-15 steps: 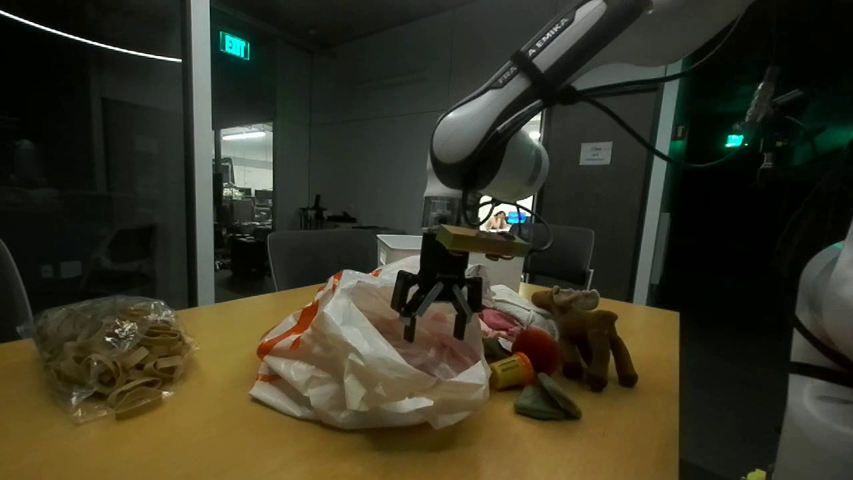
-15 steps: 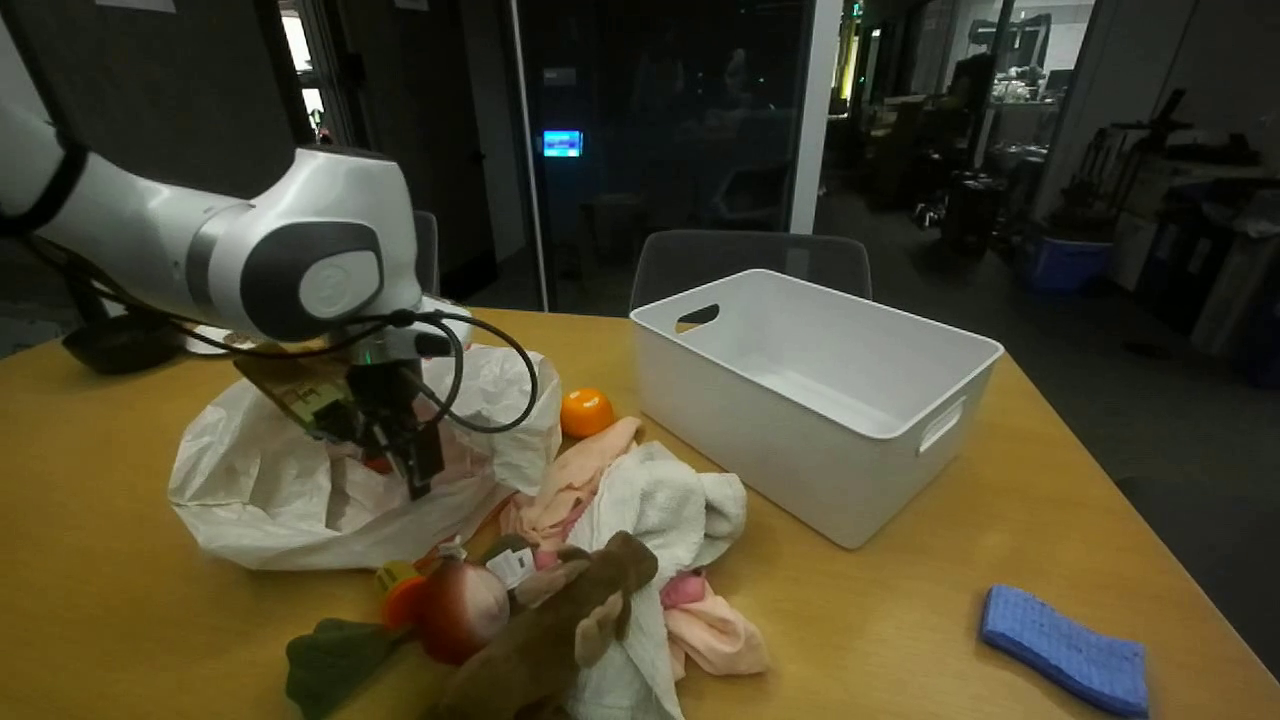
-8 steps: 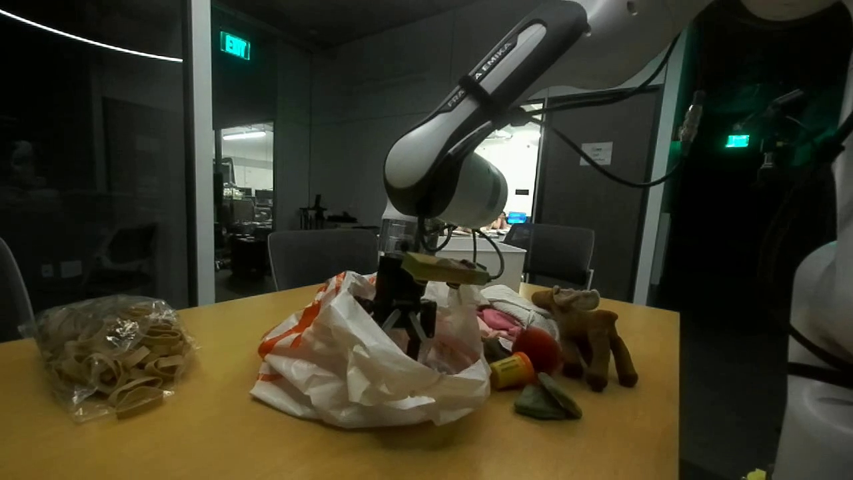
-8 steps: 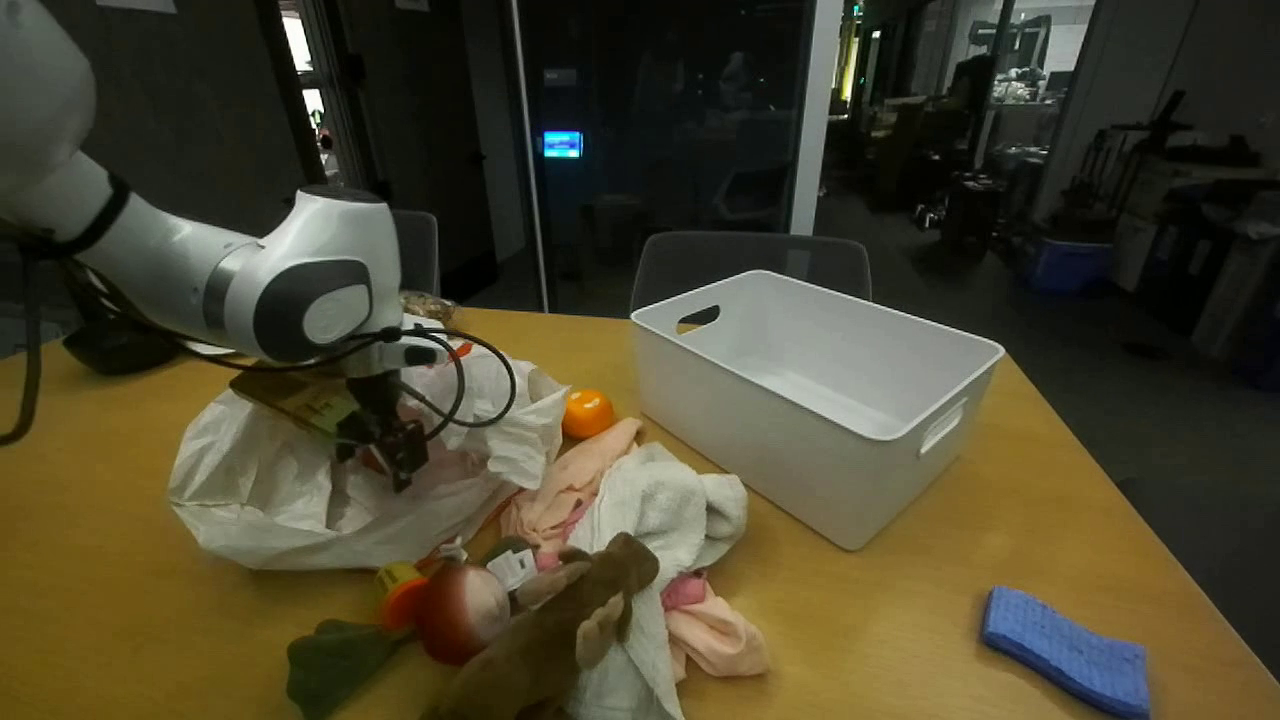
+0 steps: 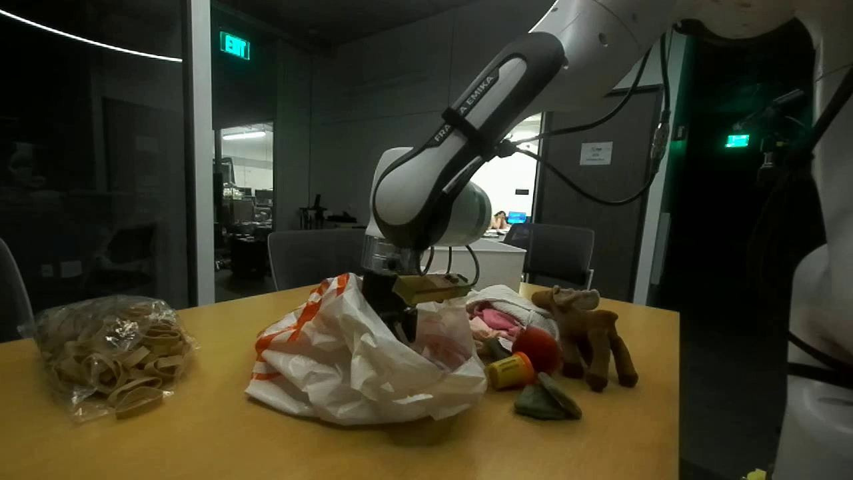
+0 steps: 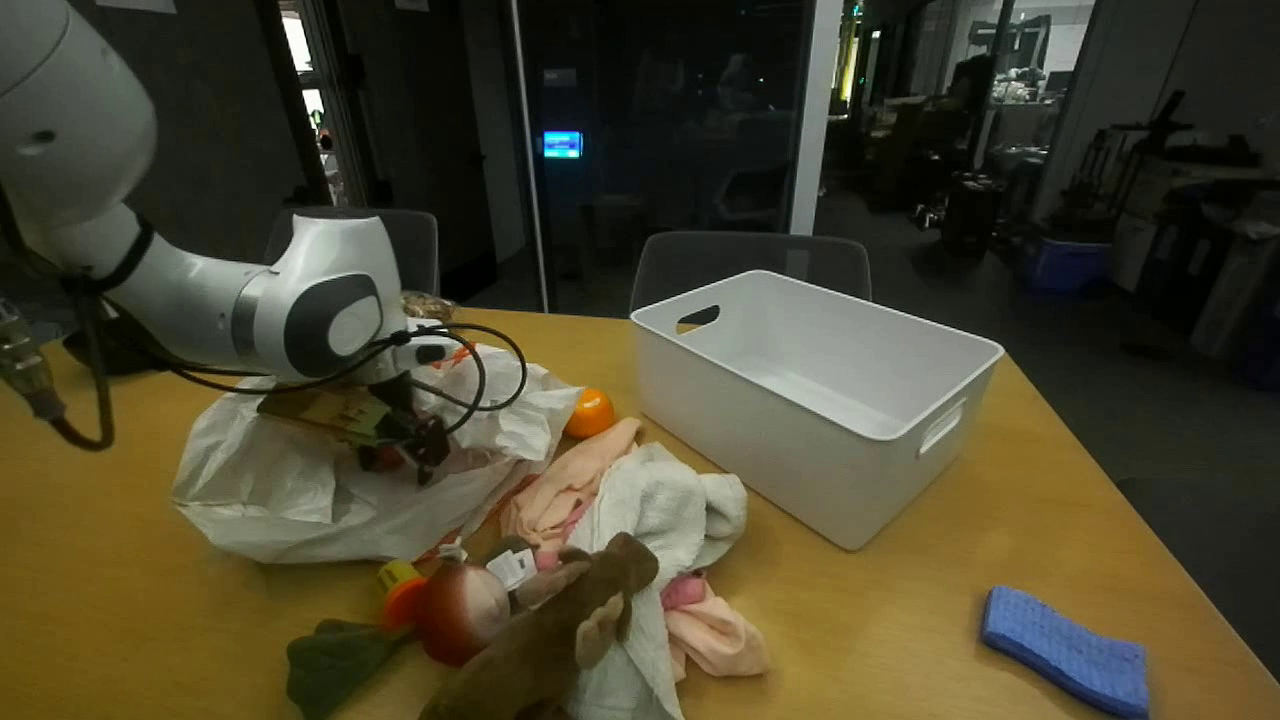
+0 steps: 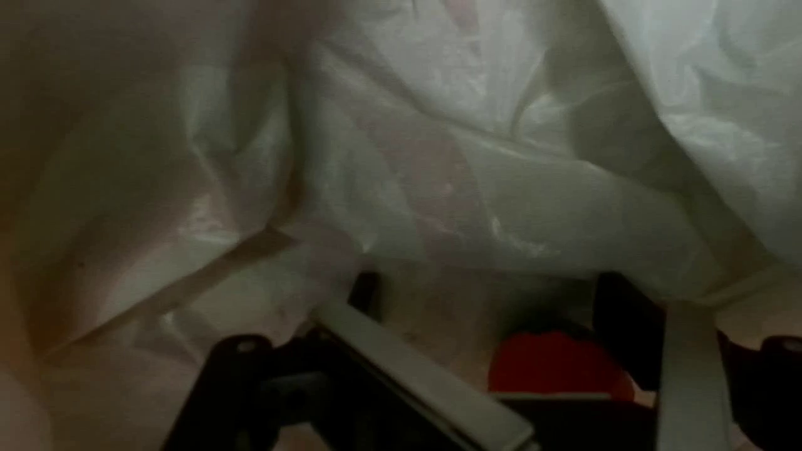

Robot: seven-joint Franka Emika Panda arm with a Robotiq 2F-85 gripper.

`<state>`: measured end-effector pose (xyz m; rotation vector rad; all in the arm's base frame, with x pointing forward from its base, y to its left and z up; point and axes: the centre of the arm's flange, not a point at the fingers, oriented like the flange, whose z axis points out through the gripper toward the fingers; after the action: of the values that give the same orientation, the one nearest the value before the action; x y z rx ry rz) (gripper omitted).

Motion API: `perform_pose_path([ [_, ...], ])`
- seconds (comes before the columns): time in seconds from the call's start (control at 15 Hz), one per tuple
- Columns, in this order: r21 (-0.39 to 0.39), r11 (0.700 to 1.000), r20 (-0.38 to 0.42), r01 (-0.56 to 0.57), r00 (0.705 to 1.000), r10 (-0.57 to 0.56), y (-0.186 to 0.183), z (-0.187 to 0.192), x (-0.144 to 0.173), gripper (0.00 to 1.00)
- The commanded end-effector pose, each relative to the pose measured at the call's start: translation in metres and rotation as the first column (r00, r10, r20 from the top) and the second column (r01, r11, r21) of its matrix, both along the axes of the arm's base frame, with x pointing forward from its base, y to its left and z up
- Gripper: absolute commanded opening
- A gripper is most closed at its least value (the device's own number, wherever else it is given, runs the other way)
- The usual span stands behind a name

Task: Move all the objects from the plastic bag and place them on the table top

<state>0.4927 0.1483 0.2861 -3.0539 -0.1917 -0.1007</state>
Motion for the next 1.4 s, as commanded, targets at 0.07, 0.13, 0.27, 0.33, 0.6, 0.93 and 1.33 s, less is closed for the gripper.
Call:
perform_pose_path([
  [0.07, -0.005, 0.996, 0.029, -0.085, 0.996, 0.085, 0.011, 0.0, 0.004, 0.49],
  [0.13, -0.006, 0.995, 0.029, -0.096, 0.995, 0.097, 0.012, 0.001, 0.002, 0.42],
  [0.27, -0.015, 0.993, 0.036, -0.118, 0.992, 0.118, 0.015, 0.004, -0.001, 0.27],
  [0.33, -0.029, 0.993, 0.051, -0.118, 0.992, 0.119, 0.016, 0.006, -0.002, 0.7],
  [0.6, -0.07, 0.986, 0.092, -0.153, 0.983, 0.159, 0.025, 0.013, -0.004, 0.81],
  [0.93, -0.13, 0.958, 0.156, -0.255, 0.949, 0.273, 0.049, 0.018, -0.012, 1.0],
  [1.33, -0.138, 0.947, 0.162, -0.291, 0.936, 0.312, 0.054, 0.013, -0.005, 0.7],
])
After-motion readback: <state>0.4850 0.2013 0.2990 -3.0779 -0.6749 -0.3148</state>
